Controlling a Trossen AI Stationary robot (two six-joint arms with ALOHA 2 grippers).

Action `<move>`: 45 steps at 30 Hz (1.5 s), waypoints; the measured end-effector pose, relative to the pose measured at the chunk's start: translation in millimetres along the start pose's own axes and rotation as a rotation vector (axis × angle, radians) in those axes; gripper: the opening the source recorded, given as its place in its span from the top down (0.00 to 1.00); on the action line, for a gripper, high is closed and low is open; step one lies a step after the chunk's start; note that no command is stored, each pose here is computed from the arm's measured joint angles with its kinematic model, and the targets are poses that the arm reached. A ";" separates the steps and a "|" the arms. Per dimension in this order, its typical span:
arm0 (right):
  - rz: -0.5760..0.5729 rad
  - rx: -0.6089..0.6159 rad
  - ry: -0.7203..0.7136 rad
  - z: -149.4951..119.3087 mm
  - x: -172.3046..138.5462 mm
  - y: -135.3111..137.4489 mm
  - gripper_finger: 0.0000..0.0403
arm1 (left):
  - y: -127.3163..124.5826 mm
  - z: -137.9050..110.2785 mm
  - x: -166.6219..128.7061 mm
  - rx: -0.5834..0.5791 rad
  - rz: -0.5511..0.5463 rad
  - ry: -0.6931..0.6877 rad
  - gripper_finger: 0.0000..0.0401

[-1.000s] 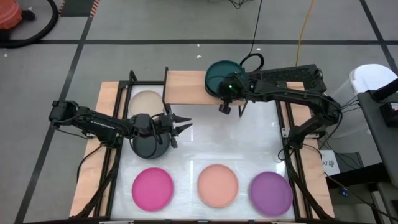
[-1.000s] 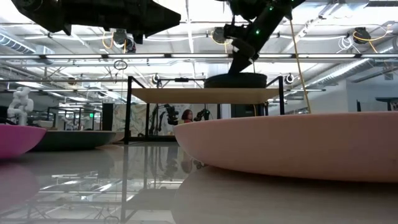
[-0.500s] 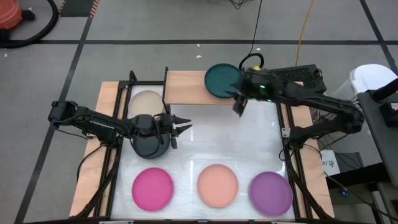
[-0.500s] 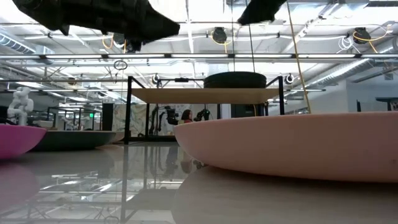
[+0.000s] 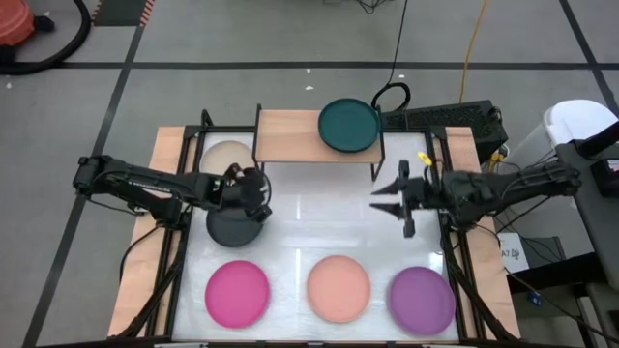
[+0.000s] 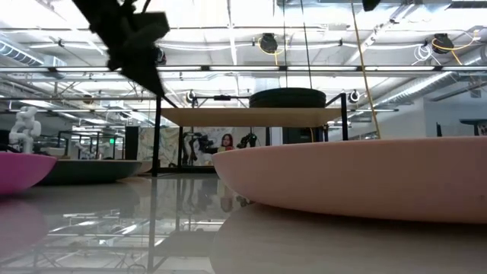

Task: Place and stack plates onto a shelf
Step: Put the brown plate on the dark green plate on the shelf

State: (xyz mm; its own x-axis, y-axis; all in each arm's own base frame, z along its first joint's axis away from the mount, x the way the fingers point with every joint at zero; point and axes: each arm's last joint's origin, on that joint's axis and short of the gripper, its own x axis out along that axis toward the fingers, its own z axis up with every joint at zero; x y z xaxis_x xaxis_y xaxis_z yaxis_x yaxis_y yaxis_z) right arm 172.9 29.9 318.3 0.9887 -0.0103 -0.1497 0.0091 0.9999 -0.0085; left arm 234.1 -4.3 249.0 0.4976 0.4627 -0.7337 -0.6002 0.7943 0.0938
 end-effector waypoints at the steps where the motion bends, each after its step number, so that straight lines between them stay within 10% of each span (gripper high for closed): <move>1: 0.000 -0.005 0.003 -6.6 0.9 2.8 0.71 | 3.6 -3.4 0.8 -0.011 0.024 0.039 0.75; 17: 0.011 -0.004 0.095 -61.6 7.4 18.5 0.71 | 59.4 -41.4 45.5 -0.122 0.139 0.375 0.75; 38: 0.043 -0.037 0.052 -57.8 6.3 23.8 0.71 | 91.8 -83.9 87.2 -0.246 0.186 0.298 0.75; 45: 0.049 -0.026 0.052 -57.9 5.9 24.8 0.71 | 89.2 -77.1 84.2 -0.243 0.168 0.298 0.95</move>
State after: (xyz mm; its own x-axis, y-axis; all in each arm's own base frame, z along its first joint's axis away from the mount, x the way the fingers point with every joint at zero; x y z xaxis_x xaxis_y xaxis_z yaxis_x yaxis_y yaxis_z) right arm 170.3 54.2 260.0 0.9788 0.0378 -0.2014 -0.0438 0.9987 -0.0257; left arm 174.1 75.1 143.8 0.1985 0.4158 -0.8875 -0.8056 0.5850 0.0939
